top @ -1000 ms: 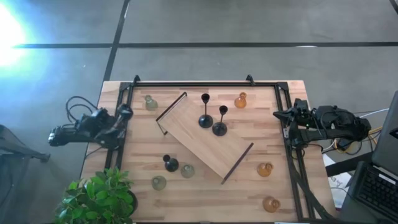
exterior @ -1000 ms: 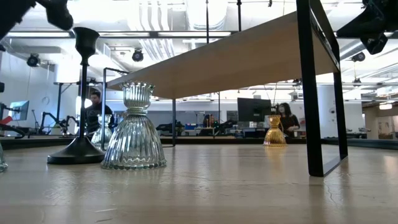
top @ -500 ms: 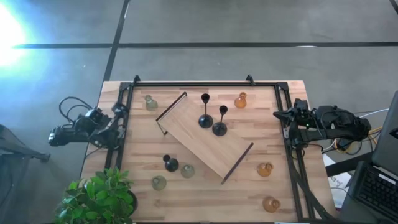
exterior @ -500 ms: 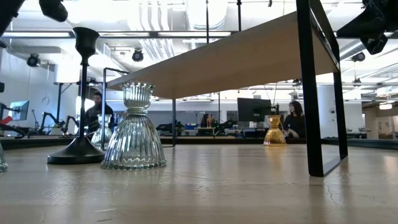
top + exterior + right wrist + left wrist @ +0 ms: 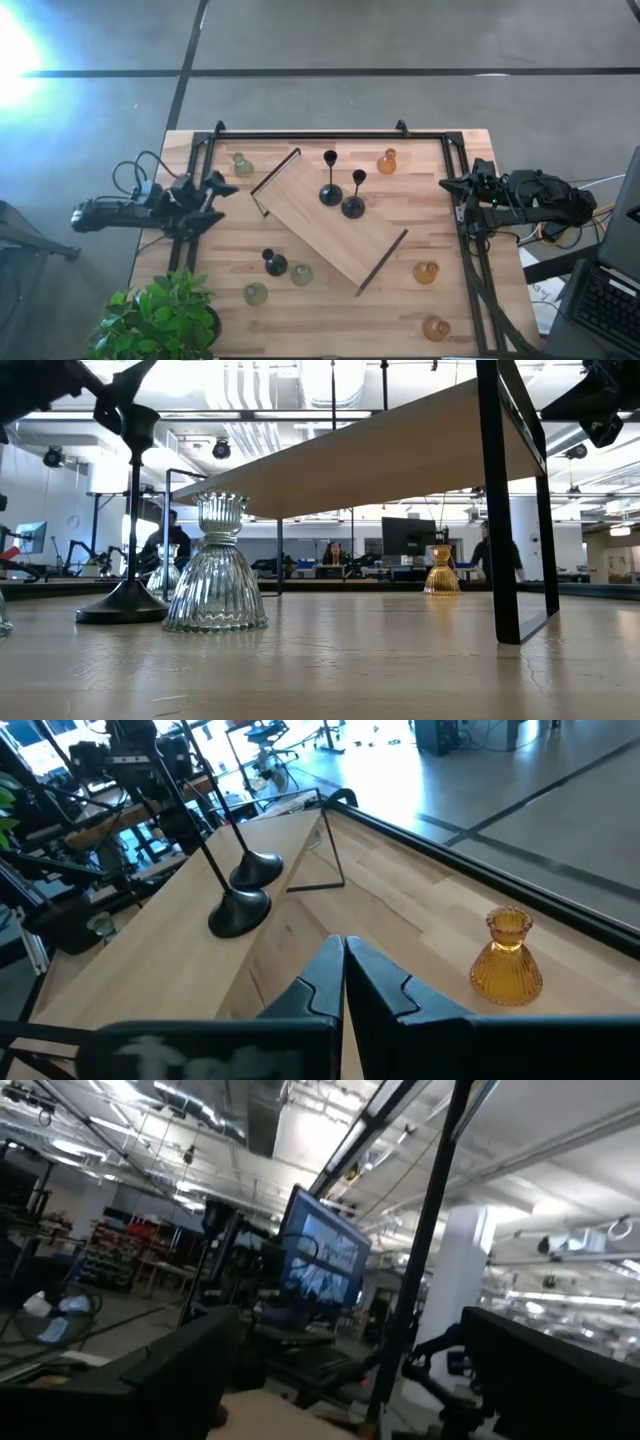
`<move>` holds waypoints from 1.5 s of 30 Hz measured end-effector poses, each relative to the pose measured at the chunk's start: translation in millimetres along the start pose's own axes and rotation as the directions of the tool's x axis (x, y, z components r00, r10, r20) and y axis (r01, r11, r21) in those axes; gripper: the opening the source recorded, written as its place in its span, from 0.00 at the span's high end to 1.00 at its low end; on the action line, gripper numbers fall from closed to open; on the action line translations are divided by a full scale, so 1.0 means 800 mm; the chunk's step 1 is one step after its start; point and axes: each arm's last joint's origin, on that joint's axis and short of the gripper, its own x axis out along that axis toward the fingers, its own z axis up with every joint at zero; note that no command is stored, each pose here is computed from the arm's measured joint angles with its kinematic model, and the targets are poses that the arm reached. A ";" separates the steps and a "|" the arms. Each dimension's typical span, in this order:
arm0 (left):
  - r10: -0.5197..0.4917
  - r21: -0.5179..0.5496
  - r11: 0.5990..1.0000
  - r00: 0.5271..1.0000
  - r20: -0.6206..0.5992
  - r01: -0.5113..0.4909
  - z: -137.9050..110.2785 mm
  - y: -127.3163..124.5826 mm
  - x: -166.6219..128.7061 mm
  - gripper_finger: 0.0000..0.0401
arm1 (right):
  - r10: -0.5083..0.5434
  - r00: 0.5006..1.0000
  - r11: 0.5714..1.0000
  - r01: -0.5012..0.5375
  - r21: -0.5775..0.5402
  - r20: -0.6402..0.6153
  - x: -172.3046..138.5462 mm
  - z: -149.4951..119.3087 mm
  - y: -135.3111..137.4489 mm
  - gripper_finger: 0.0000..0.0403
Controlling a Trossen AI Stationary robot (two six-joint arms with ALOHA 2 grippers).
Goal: Pick & Place candle stick holders
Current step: Put the black candle holder on the shelf
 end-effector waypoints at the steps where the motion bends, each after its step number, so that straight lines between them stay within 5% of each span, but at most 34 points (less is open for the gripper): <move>1: 0.006 0.008 1.000 1.000 -0.019 -0.006 -0.003 0.001 0.001 0.05 | 0.000 1.000 1.000 0.000 0.000 0.000 0.000 0.000 0.000 0.98; 6: -0.007 0.023 1.000 0.994 -0.113 0.010 -0.016 0.004 0.001 0.07 | 0.000 1.000 1.000 0.000 0.000 0.000 0.000 0.000 0.000 0.98; 11: -0.073 0.049 0.995 0.972 -0.223 0.086 -0.027 0.004 -0.001 0.20 | 0.000 1.000 1.000 0.000 0.000 0.000 0.000 0.000 0.000 0.98; 17: -0.075 0.110 0.986 0.916 -0.394 0.128 -0.047 0.008 -0.007 0.34 | 0.000 1.000 1.000 0.000 0.000 0.000 0.000 0.000 0.000 0.98; 24: -0.049 0.121 0.984 0.844 -0.533 0.133 -0.065 0.013 -0.016 0.38 | 0.000 1.000 1.000 0.000 0.000 0.000 0.000 0.000 0.000 0.98; 34: -0.066 0.122 0.979 0.814 -0.577 0.166 -0.091 0.017 -0.023 0.38 | 0.000 1.000 1.000 0.000 0.000 0.000 0.000 0.000 0.000 0.98; 45: 0.038 0.213 0.971 0.815 -0.578 0.106 -0.097 0.013 -0.022 0.38 | 0.000 1.000 1.000 0.000 0.000 0.001 0.000 0.000 0.000 0.98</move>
